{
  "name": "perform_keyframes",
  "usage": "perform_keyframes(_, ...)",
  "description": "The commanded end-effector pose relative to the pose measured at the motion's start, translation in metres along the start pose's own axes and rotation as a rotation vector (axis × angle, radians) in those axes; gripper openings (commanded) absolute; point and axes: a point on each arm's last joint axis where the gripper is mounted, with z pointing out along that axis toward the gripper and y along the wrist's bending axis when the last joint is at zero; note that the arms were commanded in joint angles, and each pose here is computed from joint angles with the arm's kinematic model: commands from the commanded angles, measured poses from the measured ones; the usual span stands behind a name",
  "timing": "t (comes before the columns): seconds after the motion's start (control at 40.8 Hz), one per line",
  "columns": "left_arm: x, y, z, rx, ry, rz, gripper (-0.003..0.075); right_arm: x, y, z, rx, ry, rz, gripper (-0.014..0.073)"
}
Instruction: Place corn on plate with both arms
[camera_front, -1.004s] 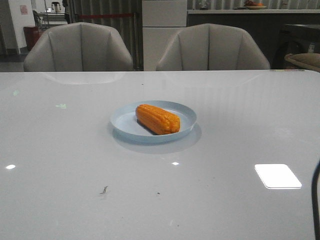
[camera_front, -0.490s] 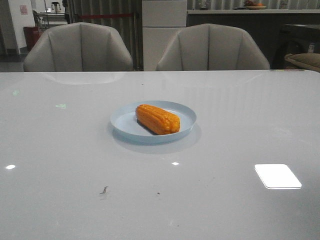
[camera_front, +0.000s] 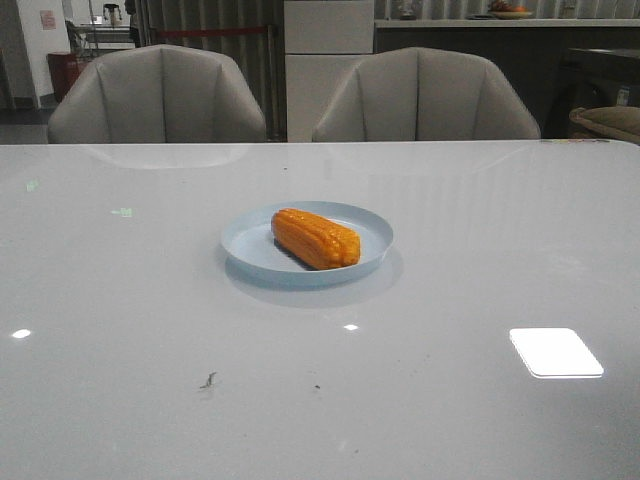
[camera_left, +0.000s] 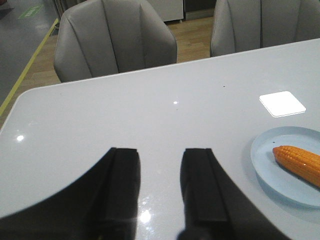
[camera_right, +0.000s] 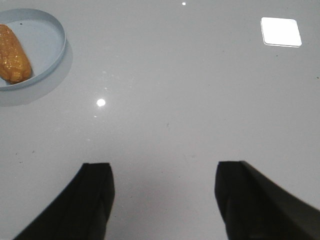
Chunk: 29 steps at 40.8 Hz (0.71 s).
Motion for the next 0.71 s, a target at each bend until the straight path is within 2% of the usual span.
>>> perform_keyframes(0.0, -0.0173, 0.0033, -0.0042, -0.025, -0.116, -0.005, 0.0174, -0.0140, -0.0012, -0.0062, 0.013, -0.103, -0.002, 0.0538)
perform_keyframes(0.147, -0.0173, 0.0033, -0.0042, -0.025, -0.116, -0.005, 0.0092, -0.0140, -0.0012, -0.0062, 0.013, -0.103, -0.002, 0.0538)
perform_keyframes(0.685, -0.0186, 0.0028, -0.0116, -0.021, -0.140, -0.041, 0.0094, -0.0140, -0.0012, -0.0062, 0.013, -0.103, -0.002, 0.0538)
